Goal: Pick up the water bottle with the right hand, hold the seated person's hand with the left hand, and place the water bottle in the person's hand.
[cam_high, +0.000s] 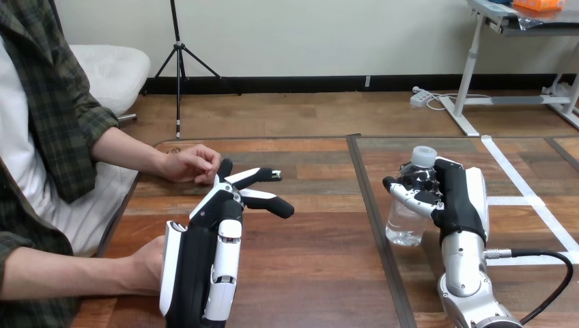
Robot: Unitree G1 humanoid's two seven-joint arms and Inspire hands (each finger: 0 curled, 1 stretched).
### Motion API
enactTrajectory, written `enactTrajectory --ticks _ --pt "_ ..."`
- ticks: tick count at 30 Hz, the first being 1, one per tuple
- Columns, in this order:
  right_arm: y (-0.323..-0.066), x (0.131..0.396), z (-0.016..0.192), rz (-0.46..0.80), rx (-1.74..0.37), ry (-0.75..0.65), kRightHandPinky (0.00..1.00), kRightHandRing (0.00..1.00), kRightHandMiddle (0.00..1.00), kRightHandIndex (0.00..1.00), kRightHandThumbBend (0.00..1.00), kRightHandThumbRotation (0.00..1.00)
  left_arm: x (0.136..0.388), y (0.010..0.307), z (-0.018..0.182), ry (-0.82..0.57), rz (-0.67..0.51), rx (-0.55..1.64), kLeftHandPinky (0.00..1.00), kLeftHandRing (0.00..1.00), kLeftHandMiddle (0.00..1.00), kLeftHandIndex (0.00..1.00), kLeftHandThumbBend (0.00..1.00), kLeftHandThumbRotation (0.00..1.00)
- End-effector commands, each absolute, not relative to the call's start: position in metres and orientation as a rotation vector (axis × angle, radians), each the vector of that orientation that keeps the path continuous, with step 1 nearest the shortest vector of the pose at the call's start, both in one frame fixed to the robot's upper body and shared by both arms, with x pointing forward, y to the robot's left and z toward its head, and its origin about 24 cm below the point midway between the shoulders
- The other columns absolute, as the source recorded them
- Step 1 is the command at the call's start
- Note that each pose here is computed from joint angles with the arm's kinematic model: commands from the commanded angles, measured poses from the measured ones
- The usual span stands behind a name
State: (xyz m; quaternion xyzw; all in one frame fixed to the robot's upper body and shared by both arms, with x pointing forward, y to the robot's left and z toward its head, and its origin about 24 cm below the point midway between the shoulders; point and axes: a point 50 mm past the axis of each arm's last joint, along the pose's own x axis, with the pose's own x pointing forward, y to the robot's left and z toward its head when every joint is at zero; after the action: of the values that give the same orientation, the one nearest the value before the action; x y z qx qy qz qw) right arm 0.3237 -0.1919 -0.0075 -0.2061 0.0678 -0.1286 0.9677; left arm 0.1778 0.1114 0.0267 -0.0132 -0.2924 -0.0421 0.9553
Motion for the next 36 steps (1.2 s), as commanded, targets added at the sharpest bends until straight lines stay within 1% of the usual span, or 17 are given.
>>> enactTrajectory --ticks 1,21,36 --pt "-0.1846 0.334 0.0067 -0.257 -0.387 0.073 0.41 0.46 0.47 0.45 0.48 0.0 0.185 0.1053 0.036 -0.65 -0.089 -0.052 1.0 0.52 0.52 0.66 0.0 1.0" --pt "-0.1839 0.3341 0.0082 -0.268 -0.36 0.059 0.41 0.45 0.47 0.45 0.47 0.0 0.1844 0.1044 0.0356 -0.644 -0.094 -0.053 1.0 0.53 0.53 0.66 0.0 1.0" --pt "-0.1839 0.334 0.0097 -0.264 -0.379 0.04 0.41 0.45 0.47 0.45 0.47 0.0 0.1849 0.1039 0.0361 -0.65 -0.091 -0.041 1.0 0.52 0.53 0.66 0.0 1.0"
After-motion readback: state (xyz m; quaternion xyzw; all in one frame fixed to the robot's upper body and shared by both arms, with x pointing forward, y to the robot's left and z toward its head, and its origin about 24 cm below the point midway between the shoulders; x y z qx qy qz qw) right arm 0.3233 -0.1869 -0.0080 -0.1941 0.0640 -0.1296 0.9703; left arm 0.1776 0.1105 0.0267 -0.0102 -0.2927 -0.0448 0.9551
